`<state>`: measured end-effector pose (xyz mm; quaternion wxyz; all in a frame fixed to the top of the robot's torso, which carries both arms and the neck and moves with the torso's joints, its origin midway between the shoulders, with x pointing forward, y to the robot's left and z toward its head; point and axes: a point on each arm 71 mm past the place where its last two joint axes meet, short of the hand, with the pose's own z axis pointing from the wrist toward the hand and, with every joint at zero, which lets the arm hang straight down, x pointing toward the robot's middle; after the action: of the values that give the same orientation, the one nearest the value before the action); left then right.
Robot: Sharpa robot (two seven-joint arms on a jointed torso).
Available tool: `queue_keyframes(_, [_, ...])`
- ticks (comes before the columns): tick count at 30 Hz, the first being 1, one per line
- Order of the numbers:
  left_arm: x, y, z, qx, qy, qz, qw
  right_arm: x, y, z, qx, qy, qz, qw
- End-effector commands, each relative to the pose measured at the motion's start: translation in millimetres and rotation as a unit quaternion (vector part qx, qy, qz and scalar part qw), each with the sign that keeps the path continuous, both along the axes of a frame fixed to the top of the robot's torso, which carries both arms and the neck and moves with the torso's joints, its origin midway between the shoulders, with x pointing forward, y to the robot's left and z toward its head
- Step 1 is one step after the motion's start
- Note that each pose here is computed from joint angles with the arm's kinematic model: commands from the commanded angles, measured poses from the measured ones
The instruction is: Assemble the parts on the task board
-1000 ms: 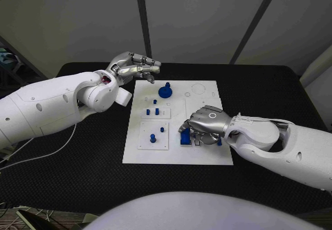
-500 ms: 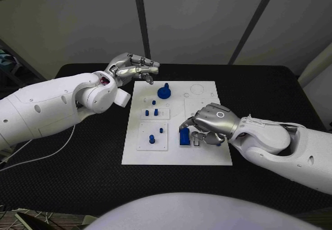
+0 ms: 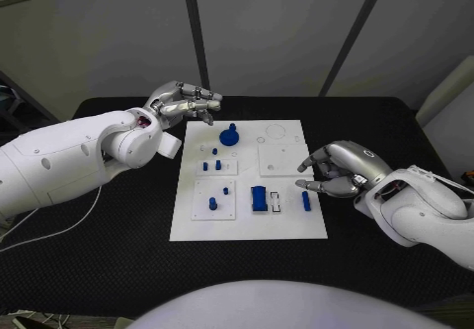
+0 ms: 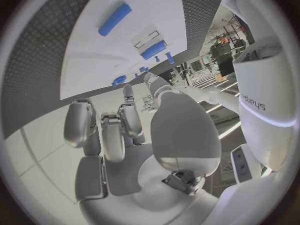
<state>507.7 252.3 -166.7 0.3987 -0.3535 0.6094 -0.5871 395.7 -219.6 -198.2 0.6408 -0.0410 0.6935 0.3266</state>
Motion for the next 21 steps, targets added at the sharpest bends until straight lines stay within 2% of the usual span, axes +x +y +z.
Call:
queue_keyframes(1, [-0.4, -0.9, 2.3, -0.004, -0.008, 0.001, 1.0, 0.9, -16.3, -6.4, 0.026, 0.083, -0.101, 0.991])
queue_keyframes(4, [-0.6, -1.3, 2.4, -0.005, -0.008, 0.001, 1.0, -2.3, -24.7, -9.1, 0.01, 0.101, -0.136, 0.986])
queue_keyframes(8, [-0.7, -1.5, 2.2, -0.005, -0.008, 0.0, 1.0, -6.7, -30.0, -14.7, -0.005, 0.11, -0.164, 0.98])
queue_keyframes(14, [-1.1, -1.1, 1.7, -0.005, -0.008, 0.001, 1.0, -11.9, -30.6, -23.9, -0.013, 0.128, -0.187, 0.974])
queue_keyframes(21, [-1.5, -0.9, 1.0, -0.005, -0.007, 0.001, 1.0, -16.1, -23.8, -33.5, -0.018, 0.152, -0.188, 0.97])
